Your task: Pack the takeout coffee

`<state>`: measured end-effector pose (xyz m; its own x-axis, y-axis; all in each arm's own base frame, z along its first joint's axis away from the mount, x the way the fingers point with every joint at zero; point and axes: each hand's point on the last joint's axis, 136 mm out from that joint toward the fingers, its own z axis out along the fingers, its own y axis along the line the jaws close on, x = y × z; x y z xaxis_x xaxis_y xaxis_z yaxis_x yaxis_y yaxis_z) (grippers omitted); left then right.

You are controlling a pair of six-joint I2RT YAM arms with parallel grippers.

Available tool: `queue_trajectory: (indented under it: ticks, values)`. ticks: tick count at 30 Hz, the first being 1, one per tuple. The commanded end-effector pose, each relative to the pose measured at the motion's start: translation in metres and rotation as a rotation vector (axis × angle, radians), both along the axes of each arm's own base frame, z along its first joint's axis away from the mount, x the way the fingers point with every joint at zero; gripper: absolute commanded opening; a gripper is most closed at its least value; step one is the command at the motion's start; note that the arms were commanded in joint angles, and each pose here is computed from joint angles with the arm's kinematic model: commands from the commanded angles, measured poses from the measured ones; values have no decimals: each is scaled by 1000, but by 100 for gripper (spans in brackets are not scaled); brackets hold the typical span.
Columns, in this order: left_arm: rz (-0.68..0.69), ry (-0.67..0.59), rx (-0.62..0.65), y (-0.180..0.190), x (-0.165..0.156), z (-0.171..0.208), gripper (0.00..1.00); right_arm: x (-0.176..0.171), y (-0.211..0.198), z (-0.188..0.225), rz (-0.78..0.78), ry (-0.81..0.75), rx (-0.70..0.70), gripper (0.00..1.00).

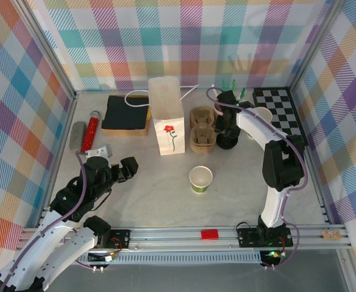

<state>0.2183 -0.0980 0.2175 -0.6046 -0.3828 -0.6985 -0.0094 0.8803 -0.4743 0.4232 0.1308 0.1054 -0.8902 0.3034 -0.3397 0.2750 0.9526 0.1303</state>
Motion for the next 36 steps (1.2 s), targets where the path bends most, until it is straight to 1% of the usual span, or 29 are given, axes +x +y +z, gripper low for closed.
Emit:
queue_trajectory:
  ticks: [1,12,23,28,36]
  values:
    - [-2,-22,11,1,0,6,88,12,1,2,-25,-16,18,43]
    - [1,-22,19,2,1,7,88,19,-1,-9,-32,-3,-6,42]
    - [5,-27,23,3,0,8,88,22,-2,-12,-40,-4,-20,38]
    - [5,-26,26,3,2,7,88,21,-4,-17,-44,3,-28,34]
    - [5,-28,28,2,2,8,88,21,-5,-17,-45,3,-33,25]
